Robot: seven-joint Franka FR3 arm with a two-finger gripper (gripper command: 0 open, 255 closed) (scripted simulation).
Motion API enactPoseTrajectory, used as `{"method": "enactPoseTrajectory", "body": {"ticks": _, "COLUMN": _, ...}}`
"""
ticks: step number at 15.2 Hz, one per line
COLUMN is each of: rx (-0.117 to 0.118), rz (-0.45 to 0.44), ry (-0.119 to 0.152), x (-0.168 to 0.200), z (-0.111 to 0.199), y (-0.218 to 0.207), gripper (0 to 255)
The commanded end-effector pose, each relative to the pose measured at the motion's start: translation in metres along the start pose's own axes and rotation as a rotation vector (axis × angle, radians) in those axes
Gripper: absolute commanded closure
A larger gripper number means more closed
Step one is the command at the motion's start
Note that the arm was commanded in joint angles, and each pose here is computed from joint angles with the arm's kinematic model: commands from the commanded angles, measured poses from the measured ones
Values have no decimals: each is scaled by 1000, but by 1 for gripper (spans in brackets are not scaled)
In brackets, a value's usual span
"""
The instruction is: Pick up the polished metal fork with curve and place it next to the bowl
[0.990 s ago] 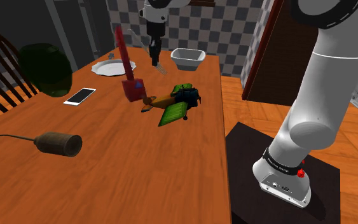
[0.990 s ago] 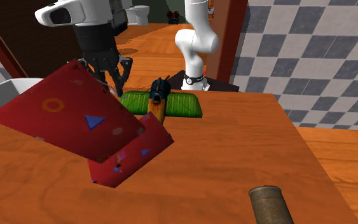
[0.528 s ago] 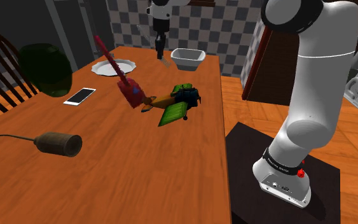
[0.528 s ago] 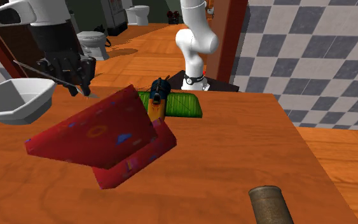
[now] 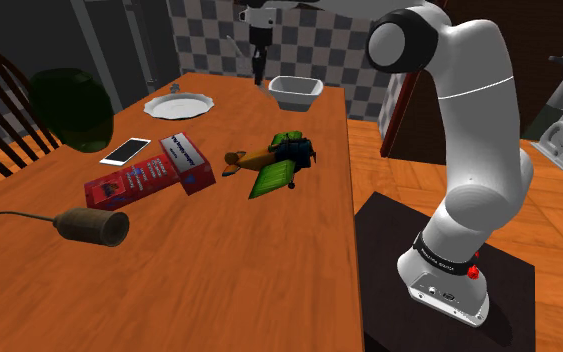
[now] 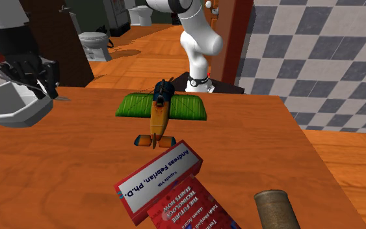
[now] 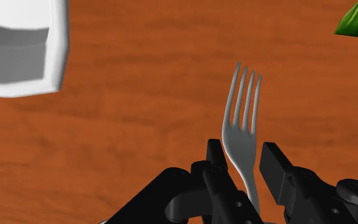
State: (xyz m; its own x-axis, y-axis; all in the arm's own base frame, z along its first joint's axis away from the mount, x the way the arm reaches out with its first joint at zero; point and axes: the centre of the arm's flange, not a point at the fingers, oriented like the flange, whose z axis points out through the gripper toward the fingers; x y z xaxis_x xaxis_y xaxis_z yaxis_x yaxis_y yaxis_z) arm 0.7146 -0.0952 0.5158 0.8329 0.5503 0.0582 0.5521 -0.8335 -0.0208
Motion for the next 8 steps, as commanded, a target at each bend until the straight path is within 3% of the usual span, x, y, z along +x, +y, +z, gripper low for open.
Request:
{"method": "enactPoseTrajectory", "body": {"ticks": 1, "rx": 0, "rz": -1, "ry": 1, "x": -1, "z": 7, "y": 6, "gripper": 255}}
{"method": "enactPoseTrajectory", "body": {"ticks": 8, "rx": 0, "rz": -1, "ry": 1, "x": -3, "z": 44, "y": 7, "gripper": 255}}
